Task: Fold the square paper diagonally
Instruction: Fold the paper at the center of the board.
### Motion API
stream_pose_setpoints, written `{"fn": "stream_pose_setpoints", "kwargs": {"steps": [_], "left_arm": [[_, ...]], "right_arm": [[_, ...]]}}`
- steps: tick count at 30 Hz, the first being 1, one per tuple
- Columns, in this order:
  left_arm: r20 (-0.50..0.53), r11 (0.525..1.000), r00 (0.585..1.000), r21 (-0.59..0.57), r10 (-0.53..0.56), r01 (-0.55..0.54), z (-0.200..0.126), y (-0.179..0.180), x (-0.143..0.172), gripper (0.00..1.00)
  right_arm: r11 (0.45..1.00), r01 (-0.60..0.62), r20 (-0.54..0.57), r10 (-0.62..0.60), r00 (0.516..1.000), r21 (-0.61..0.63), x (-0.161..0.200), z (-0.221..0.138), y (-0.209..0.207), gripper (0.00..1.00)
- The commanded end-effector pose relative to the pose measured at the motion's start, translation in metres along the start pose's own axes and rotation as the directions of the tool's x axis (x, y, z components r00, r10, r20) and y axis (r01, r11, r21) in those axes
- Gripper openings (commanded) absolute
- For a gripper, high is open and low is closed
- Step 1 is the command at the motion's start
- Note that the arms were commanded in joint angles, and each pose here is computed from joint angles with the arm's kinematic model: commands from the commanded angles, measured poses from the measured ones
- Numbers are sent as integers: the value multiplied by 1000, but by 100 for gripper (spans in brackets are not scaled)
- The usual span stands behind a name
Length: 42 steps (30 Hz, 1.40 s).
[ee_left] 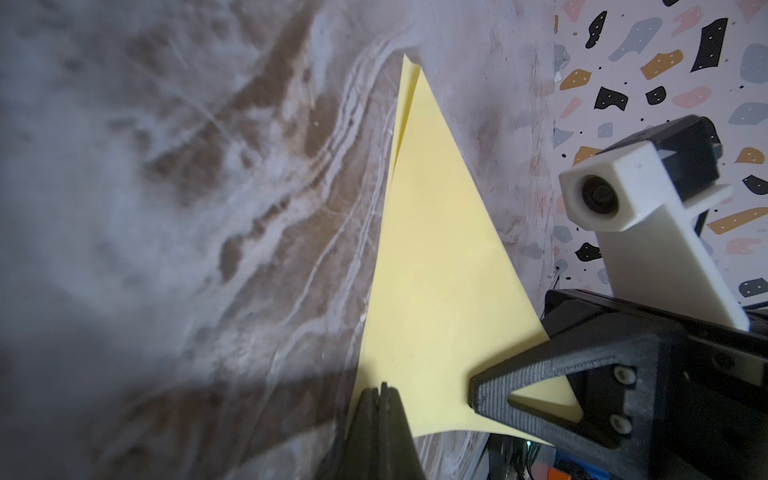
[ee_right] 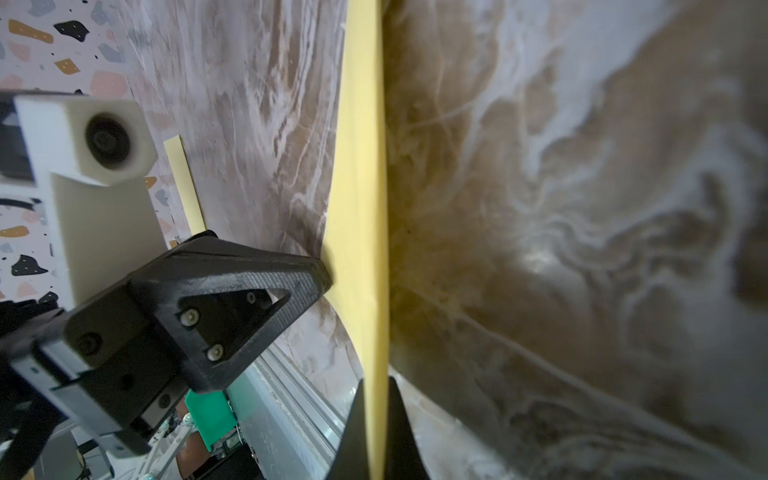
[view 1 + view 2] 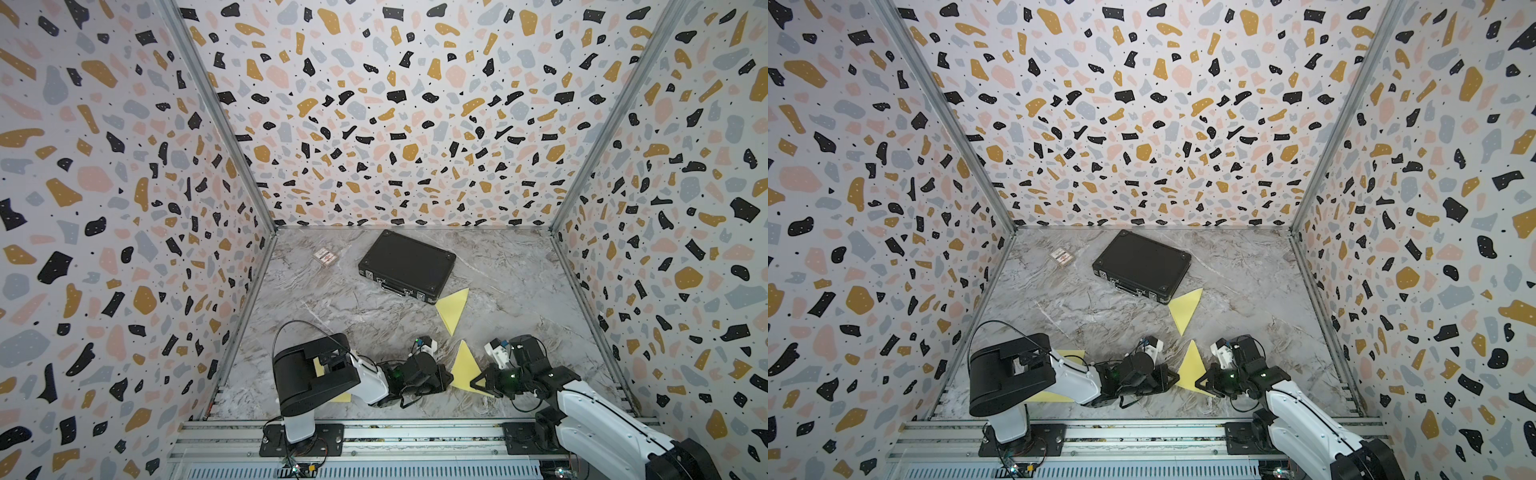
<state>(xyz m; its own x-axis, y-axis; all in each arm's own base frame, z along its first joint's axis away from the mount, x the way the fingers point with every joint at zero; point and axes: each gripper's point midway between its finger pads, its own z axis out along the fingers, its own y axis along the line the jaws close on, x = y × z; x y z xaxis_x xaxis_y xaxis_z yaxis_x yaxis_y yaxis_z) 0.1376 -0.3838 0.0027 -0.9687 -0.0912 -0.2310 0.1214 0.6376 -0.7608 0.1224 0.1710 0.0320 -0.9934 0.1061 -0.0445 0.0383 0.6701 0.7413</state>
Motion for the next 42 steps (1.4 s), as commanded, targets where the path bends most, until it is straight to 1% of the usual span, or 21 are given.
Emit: {"fn": "stream_pose_setpoints", "kwargs": {"steps": [1,2,4,5,6,7,10,15,18,22,28,30,32,33,35,39,42], "left_arm": [[-244,747,959,-663,-142,-58,-66,202,86,0],[-245,747,959,-662,-144,-58,-66,202,86,0],[-245,746,959,-663,-145,-57,-66,203,87,0],[-245,747,958,-662,-145,-56,-66,203,87,0],[-245,747,959,-662,-145,-56,-65,203,87,0],[-247,747,958,-662,-146,-57,-65,203,87,0],[-245,748,958,-662,-147,-55,-65,204,87,0],[-244,750,958,-660,-150,-50,-64,206,89,0],[-242,749,958,-661,-154,-46,-65,208,90,0],[-232,747,959,-664,-161,-35,-69,212,91,0],[-229,744,960,-667,-158,-37,-71,213,90,0],[-226,741,961,-670,-160,-34,-73,214,90,0],[-221,740,962,-672,-162,-30,-74,215,90,0],[-219,739,962,-673,-164,-28,-75,215,90,0],[-218,739,962,-673,-161,-29,-77,215,90,0],[-219,737,963,-675,-158,-32,-79,215,89,0],[-218,736,963,-676,-156,-34,-81,215,89,0]], "right_arm": [[1000,15,-8,-15,1000,5,-1,-4,5,1],[1000,15,-8,-15,1000,5,-1,-5,6,6],[1000,8,-9,-8,1000,20,0,-5,3,23],[1000,4,-10,-4,1000,30,1,-6,2,29],[999,2,-11,-2,1000,39,2,-7,-1,33],[999,0,-11,0,1000,49,4,-7,-3,34],[998,-6,-12,7,1000,56,9,-9,-7,34],[998,-17,-6,17,1000,65,16,-12,-11,31],[999,-15,8,14,1000,52,16,-14,-9,31],[999,-8,37,7,999,35,12,-16,-5,34],[1000,-10,39,9,999,20,10,-19,2,35],[1000,-13,40,12,999,19,9,-19,3,40],[1000,-16,44,15,999,21,8,-20,3,41],[1000,-20,45,19,999,22,7,-20,3,44],[999,-23,51,21,998,28,4,-21,2,44],[999,-11,61,9,998,31,-1,-23,4,42],[1000,-6,65,5,998,19,-4,-24,7,34]]}}
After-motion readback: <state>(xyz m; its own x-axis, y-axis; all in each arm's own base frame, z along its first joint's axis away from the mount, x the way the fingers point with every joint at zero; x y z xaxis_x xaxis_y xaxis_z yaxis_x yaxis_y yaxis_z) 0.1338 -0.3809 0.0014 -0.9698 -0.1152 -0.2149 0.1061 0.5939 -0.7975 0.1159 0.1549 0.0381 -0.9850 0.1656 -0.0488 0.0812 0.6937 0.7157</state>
